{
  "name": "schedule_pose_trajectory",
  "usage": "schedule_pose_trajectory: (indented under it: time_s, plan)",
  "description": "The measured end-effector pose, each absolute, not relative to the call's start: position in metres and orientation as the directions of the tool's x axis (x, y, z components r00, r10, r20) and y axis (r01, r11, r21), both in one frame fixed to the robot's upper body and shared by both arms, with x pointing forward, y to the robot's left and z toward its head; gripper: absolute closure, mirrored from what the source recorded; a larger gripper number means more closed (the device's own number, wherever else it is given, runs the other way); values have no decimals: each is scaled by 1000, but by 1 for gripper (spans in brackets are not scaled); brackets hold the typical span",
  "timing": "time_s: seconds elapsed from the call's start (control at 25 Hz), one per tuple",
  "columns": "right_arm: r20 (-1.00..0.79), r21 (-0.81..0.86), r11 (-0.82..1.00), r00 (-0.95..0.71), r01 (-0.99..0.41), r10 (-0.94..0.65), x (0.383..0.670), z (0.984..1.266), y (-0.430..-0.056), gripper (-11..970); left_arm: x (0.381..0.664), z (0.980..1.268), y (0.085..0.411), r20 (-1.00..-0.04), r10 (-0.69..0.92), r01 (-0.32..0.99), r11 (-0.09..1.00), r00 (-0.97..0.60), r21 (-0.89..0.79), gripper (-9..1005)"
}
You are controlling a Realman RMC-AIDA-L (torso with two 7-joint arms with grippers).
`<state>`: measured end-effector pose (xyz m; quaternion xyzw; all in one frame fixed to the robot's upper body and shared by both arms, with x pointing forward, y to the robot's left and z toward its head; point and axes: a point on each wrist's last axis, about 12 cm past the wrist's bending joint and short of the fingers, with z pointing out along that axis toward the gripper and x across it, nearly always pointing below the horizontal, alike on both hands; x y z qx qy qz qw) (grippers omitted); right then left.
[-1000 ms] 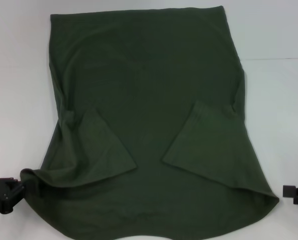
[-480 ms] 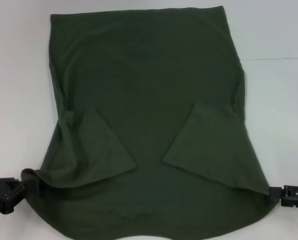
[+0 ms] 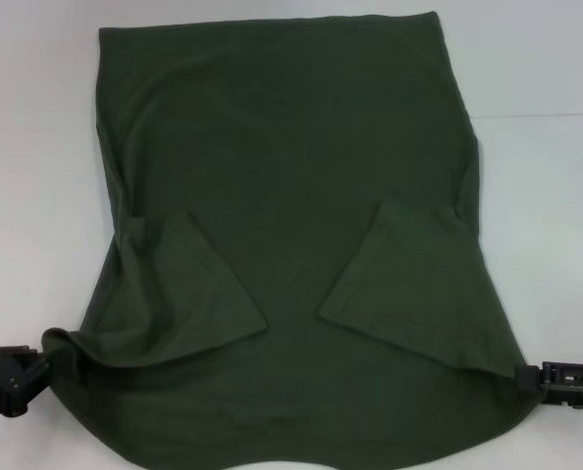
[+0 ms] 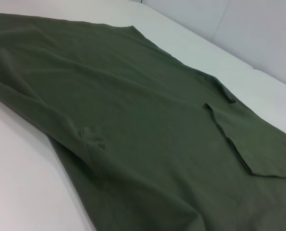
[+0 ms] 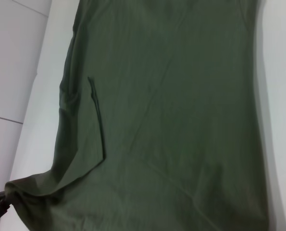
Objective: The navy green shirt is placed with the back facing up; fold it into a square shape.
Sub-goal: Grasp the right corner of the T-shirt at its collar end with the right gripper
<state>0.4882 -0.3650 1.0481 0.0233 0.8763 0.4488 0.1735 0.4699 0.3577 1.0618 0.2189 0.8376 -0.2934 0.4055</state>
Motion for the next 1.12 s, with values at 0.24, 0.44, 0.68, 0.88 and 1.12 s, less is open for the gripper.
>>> schedule_pose_trajectory:
  time_s: [0.24, 0.44, 0.68, 0.88, 1.12]
  plan:
    - [-278, 795, 596, -941, -114, 191, 491, 1046, -360, 17, 471, 1062, 358, -809, 130, 606, 732, -574, -312, 982]
    - [-272, 797, 593, -944, -111, 188, 491, 1045, -359, 18, 472, 1062, 358, -809, 131, 602, 737, -573, -307, 982]
    - [-264, 798, 595, -943, -97, 201, 487, 1044, -362, 18, 473, 1063, 358, -810, 133, 603, 738, -571, -304, 982]
    - [-257, 797, 597, -944, -87, 205, 487, 1044, -365, 18, 474, 1063, 358, -811, 133, 604, 736, -570, -305, 982]
    - [-259, 799, 594, -945, -92, 202, 490, 1045, -361, 18, 475, 1062, 357, -811, 132, 605, 736, -570, -305, 981]
